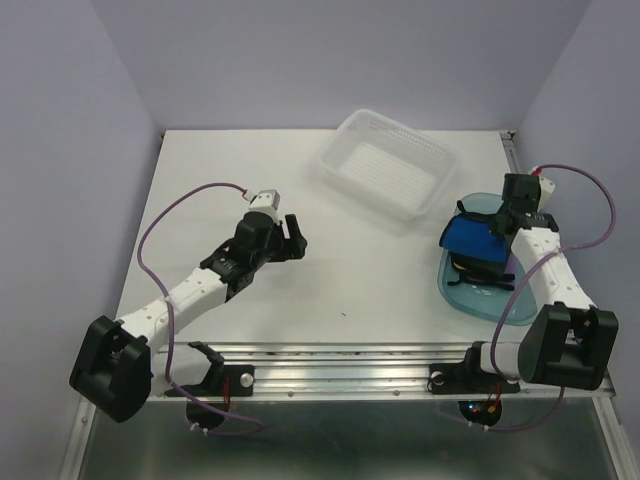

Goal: Fold and stack the towels
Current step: Neatly place the folded towel into the bin

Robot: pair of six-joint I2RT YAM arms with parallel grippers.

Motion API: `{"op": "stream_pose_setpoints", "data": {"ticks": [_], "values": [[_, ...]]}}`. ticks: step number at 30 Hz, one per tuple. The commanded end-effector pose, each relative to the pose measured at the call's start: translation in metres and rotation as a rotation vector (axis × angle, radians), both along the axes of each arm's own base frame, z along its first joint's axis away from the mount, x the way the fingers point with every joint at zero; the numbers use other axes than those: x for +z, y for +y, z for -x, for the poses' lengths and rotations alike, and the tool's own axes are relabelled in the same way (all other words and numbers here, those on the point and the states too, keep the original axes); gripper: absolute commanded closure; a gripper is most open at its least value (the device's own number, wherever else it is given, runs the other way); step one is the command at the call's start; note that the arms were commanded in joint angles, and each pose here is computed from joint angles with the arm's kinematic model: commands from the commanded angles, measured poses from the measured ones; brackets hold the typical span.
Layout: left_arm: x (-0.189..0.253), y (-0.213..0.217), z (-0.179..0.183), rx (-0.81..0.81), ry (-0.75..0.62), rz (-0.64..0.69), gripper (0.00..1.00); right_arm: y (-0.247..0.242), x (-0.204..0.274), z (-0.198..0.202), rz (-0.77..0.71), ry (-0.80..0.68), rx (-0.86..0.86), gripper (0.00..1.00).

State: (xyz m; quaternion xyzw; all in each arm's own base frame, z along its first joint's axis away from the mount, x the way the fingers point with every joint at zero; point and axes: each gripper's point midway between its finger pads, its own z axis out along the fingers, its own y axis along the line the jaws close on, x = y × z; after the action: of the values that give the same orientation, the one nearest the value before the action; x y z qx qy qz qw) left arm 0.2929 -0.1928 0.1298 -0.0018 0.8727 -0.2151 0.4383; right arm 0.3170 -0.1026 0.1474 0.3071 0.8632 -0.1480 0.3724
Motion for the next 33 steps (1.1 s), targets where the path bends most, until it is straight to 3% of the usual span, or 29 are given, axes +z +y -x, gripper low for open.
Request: {"op": "stream_pose_setpoints", "data": {"ticks": [1,9,22,27,31,32,33], "values": [[0.011,-0.001,-0.003,-0.011,-0.052,0.021,0.18,-0.016,0.000,-0.005,0.038,0.003,-0.019,0.99],[0.008,-0.003,-0.004,-0.017,-0.047,0.020,0.18,-0.041,-0.020,0.004,0.112,0.112,-0.105,0.99],[0.006,-0.007,-0.004,-0.033,-0.039,0.022,0.18,-0.034,-0.029,-0.015,0.095,0.075,-0.014,0.96],[0.006,-0.006,-0.003,-0.031,-0.039,0.023,0.18,-0.036,-0.036,-0.010,0.097,0.119,-0.037,0.82],[0.005,-0.005,-0.003,-0.027,-0.037,0.021,0.17,-0.036,-0.022,-0.008,0.091,0.087,-0.067,0.63],[0.006,-0.005,-0.004,-0.025,-0.038,0.022,0.17,-0.035,-0.019,-0.006,0.087,0.082,-0.068,0.50],[0.006,-0.005,-0.004,-0.025,-0.037,0.022,0.17,-0.034,-0.008,-0.007,0.081,0.045,-0.074,0.45]]}}
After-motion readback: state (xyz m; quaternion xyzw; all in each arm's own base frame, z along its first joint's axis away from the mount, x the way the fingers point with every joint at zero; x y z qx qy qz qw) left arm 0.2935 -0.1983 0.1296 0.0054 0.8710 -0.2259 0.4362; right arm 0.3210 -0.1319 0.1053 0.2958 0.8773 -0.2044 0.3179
